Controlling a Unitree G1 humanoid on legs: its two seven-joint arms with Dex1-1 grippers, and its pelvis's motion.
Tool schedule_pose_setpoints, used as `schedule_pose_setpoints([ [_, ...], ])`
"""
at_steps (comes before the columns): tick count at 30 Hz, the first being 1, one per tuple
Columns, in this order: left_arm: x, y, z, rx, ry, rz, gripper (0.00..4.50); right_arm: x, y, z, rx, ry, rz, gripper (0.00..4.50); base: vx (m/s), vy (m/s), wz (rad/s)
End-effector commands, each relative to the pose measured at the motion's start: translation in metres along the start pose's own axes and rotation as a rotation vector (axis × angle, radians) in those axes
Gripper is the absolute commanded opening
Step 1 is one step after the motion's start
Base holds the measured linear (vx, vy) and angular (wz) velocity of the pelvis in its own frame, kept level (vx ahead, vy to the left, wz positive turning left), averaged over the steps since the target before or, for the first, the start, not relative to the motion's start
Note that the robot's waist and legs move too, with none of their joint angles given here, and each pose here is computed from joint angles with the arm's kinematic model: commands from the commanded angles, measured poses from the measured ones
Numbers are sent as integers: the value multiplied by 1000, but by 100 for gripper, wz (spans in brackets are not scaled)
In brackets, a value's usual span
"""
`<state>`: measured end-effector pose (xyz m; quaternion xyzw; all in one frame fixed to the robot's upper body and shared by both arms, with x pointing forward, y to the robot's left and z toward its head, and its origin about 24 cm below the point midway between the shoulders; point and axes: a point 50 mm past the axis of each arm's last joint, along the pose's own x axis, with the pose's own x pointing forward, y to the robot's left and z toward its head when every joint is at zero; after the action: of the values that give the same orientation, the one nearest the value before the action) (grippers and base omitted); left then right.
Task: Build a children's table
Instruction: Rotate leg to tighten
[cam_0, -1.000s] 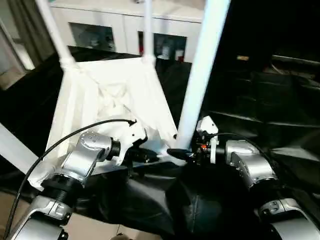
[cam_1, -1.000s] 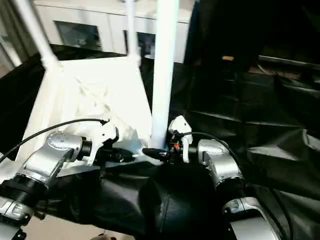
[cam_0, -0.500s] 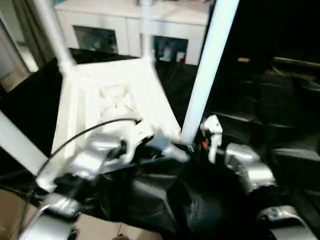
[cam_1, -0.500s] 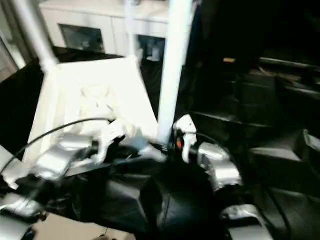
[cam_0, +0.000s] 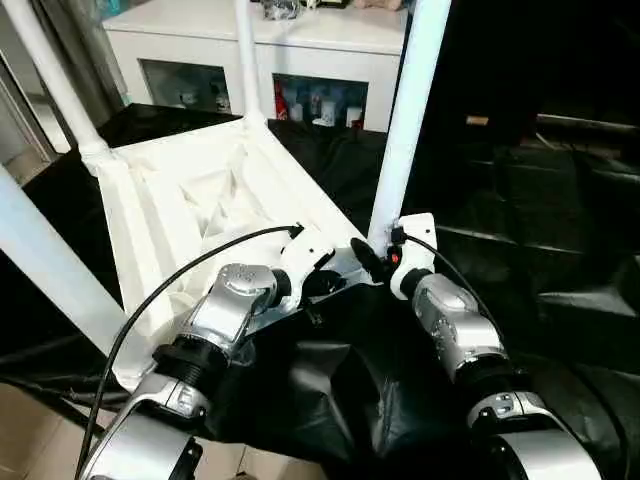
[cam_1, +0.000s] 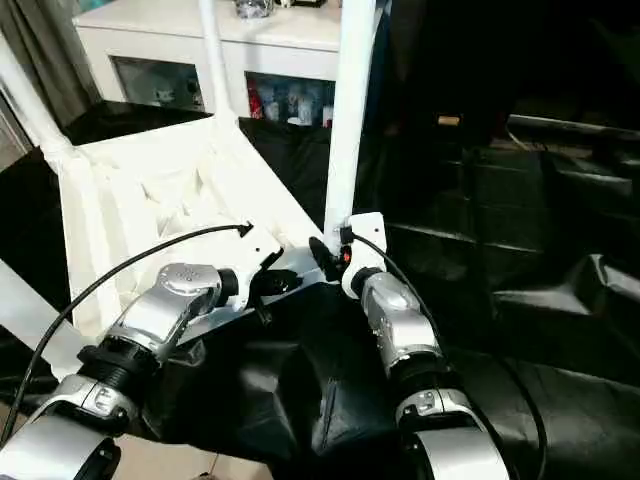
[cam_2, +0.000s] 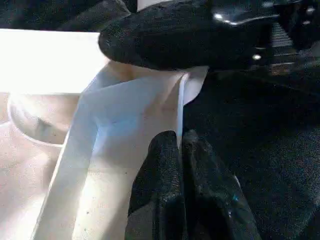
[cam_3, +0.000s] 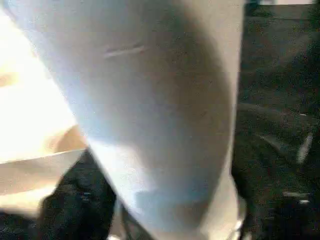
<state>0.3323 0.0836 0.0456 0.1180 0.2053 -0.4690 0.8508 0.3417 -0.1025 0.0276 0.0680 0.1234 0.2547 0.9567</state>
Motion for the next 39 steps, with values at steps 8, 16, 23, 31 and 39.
schedule_pose_setpoints([
  [8,-15,-2,9,89,-79,-147,0,-11,28,-6,-77,80,486,381,0,0,0],
  [16,-41,-4,-10,110,7,-363,0,-47,-2,0,-149,166,667,381,0,0,0],
  [23,-48,-4,-12,99,11,-406,0,-52,-4,3,-142,180,712,356,0,0,0],
  [31,-51,-4,-13,91,7,-401,0,-50,4,3,-112,193,763,283,0,0,0],
  [39,-44,-1,-10,79,-13,-307,0,-48,7,-5,-76,182,706,265,0,0,0],
])
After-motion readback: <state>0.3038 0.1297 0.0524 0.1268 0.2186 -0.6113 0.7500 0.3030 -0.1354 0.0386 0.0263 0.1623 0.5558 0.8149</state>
